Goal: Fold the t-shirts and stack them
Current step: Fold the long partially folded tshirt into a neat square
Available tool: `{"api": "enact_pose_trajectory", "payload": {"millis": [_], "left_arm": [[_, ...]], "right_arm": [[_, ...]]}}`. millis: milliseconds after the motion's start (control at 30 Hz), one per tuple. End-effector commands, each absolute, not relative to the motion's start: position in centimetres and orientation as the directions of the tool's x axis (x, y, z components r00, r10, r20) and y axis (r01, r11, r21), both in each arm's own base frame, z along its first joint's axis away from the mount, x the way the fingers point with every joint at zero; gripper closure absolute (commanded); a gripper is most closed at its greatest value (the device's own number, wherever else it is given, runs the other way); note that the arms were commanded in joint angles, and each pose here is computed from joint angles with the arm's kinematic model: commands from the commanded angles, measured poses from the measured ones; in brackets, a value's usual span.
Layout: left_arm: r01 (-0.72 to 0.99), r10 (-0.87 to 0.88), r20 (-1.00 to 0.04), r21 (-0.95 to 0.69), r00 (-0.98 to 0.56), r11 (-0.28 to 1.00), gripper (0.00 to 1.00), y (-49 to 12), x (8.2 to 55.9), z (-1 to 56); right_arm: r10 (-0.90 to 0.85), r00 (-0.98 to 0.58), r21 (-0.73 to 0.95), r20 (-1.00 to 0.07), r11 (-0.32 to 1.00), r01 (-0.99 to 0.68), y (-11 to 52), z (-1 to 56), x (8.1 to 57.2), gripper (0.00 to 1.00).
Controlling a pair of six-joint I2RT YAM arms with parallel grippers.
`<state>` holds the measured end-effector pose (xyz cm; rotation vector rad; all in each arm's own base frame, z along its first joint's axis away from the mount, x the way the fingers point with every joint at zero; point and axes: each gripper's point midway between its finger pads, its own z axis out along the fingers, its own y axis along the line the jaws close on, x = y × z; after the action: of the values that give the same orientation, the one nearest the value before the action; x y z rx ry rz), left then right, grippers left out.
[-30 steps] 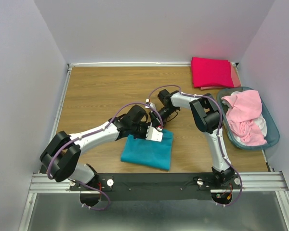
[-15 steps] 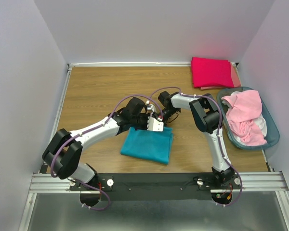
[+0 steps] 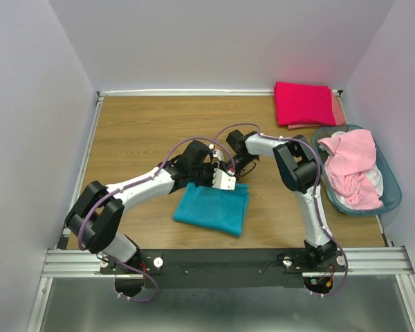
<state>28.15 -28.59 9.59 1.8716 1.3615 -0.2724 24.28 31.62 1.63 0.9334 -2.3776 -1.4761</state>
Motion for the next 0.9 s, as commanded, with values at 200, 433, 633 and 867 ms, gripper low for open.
{"api": "enact_pose_trajectory", "payload": {"millis": [200,433,633,867], "left_arm": [[0.864,0.633,-0.631,0.488,0.448,-0.125,0.62,-29.3,27.0,11.4],[0.888,0.600,-0.687,0.450,0.410,-0.091,0.55,-28.1,24.7,14.5],[0.943,0.577,-0.762,0.329,0.295,-0.049,0.49,-26.3,23.2,15.0],[1.000,0.549,-0.835,0.026,0.028,-0.012,0.49,-27.1,22.5,12.6]], "right_arm": [[-0.661,-0.720,0.636,-0.211,0.466,-0.615,28.8,1.9,26.6,0.61],[-0.668,-0.719,0.487,-0.192,0.571,-0.661,26.2,2.6,28.4,0.52],[-0.620,-0.756,0.437,-0.210,0.632,-0.640,22.6,4.7,31.0,0.41],[-0.578,-0.777,0.339,-0.250,0.699,-0.629,19.7,6.2,34.3,0.40]]}}
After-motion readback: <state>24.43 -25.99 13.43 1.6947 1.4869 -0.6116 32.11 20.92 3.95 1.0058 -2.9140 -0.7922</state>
